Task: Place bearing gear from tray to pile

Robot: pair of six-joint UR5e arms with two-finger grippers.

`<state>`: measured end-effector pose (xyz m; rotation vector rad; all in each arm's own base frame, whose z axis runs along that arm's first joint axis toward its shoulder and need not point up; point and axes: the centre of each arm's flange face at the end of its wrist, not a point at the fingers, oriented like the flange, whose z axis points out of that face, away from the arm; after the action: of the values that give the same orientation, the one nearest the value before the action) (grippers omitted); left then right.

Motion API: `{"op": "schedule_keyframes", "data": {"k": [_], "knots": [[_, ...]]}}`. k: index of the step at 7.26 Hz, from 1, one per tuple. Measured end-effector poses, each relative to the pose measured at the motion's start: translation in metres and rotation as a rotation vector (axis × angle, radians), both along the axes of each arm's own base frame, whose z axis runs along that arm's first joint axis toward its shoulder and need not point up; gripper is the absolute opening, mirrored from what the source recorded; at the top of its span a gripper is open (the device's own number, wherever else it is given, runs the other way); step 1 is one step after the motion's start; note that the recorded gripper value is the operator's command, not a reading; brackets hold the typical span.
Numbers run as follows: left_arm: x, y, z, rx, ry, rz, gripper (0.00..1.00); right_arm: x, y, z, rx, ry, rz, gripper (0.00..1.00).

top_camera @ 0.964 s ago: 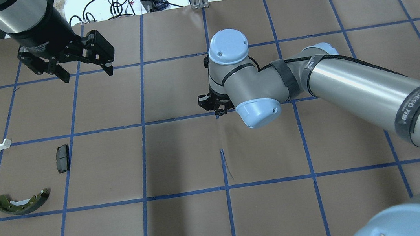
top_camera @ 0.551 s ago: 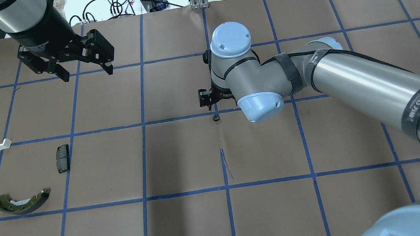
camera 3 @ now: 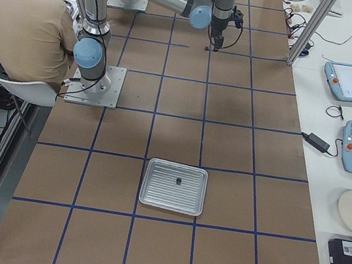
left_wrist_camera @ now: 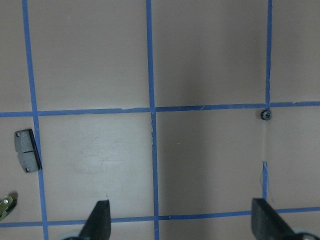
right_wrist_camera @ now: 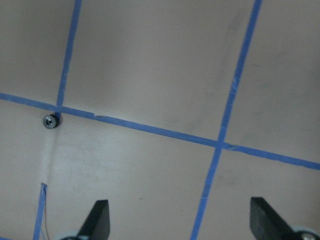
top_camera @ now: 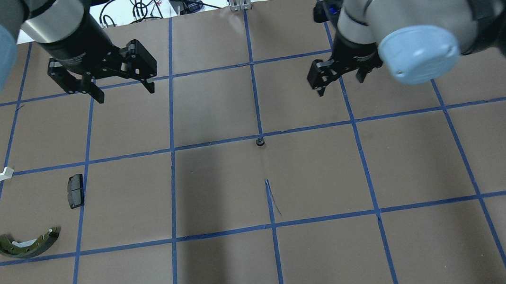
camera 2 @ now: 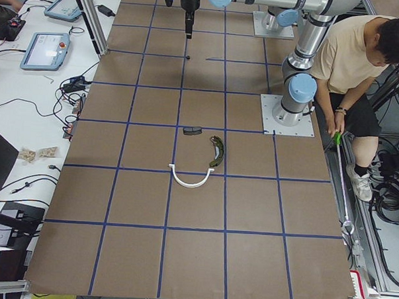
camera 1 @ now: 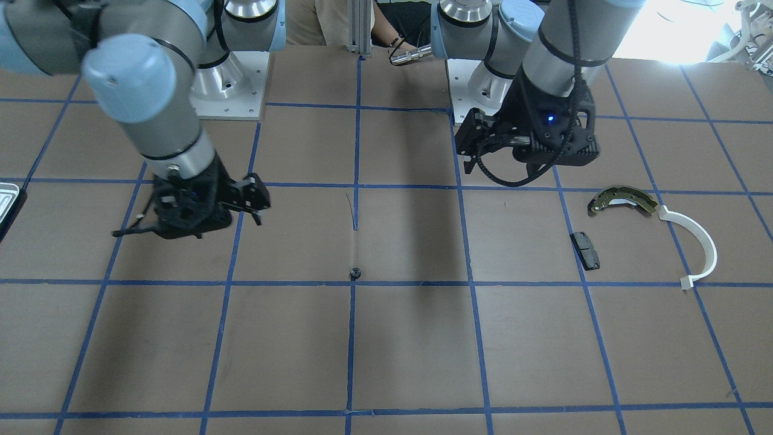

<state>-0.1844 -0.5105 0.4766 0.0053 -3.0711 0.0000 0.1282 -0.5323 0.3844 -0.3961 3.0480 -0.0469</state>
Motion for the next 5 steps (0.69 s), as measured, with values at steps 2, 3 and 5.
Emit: {"op": "schedule_keyframes", "data": {"k": [2, 3, 5], "knots": [[-0.092, 0.009, -0.055, 0.002, 0.013, 0.020, 1.00, -0.138, 0.016, 0.025, 0.031, -0.002, 0.138, 0.92], [-0.132, 0.017, -0.093, 0.016, 0.004, 0.015, 1.00, -0.213, 0.029, 0.027, 0.043, 0.002, 0.188, 0.90], [-0.182, 0.030, -0.169, 0.010, -0.096, -0.010, 1.00, -0.332, 0.047, 0.013, 0.055, 0.069, 0.285, 0.90]]}}
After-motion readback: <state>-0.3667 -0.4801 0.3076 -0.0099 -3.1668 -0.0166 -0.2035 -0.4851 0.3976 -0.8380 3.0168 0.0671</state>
